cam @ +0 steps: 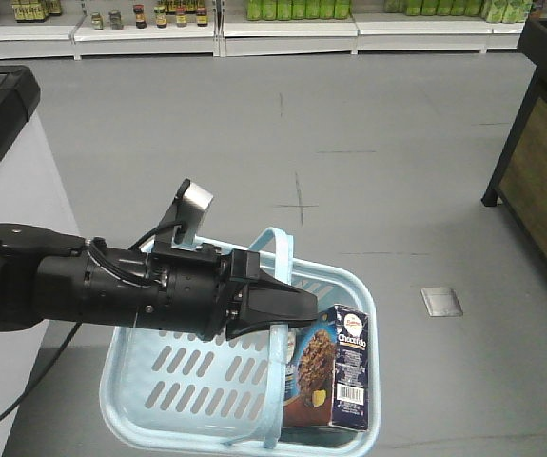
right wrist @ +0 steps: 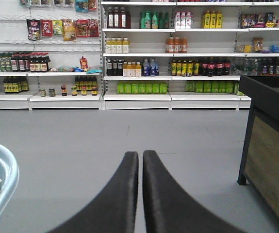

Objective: Left arm holds basket, right arm returns cookies
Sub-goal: 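Drive the base toward the drink shelves holding the basket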

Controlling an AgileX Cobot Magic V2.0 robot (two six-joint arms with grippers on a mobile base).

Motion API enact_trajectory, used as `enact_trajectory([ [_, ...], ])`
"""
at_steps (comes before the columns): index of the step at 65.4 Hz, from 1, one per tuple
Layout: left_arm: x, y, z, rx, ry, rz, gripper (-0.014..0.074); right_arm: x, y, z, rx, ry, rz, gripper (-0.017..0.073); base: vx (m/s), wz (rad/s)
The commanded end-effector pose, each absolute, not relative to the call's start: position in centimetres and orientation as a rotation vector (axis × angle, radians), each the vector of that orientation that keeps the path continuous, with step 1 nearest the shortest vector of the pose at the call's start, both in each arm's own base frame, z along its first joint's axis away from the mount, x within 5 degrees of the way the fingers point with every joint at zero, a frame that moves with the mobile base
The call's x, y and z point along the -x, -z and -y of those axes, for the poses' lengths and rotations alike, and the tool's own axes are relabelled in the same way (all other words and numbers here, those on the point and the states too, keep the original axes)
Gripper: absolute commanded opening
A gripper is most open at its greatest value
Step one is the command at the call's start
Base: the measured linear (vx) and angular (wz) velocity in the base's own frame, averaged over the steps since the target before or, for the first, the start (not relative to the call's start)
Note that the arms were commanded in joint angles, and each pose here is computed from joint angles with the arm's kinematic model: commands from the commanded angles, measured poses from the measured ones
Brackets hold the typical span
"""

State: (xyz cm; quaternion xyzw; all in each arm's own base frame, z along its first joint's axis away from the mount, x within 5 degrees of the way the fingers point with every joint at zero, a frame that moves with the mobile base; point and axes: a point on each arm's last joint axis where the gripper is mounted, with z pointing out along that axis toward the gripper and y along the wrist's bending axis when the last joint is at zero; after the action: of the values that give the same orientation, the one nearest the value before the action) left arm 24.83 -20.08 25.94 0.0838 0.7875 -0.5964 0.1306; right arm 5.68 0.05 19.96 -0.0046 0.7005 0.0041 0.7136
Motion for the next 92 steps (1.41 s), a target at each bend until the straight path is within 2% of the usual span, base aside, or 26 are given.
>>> enact_trajectory([
  [1,-24.55,-29.25,20.29,-0.224,1.884,-2.119,-0.0003,-5.61,-20.15,-0.09,0.020,0.000,-1.480,-0.0006,0.49,-0.05],
  [92,-24.57,-29.24,20.29,-0.221,1.882,-2.120,-0.0003,-5.61,-20.15,-0.09,0.020,0.000,-1.480,-0.0006,0.50,0.03],
])
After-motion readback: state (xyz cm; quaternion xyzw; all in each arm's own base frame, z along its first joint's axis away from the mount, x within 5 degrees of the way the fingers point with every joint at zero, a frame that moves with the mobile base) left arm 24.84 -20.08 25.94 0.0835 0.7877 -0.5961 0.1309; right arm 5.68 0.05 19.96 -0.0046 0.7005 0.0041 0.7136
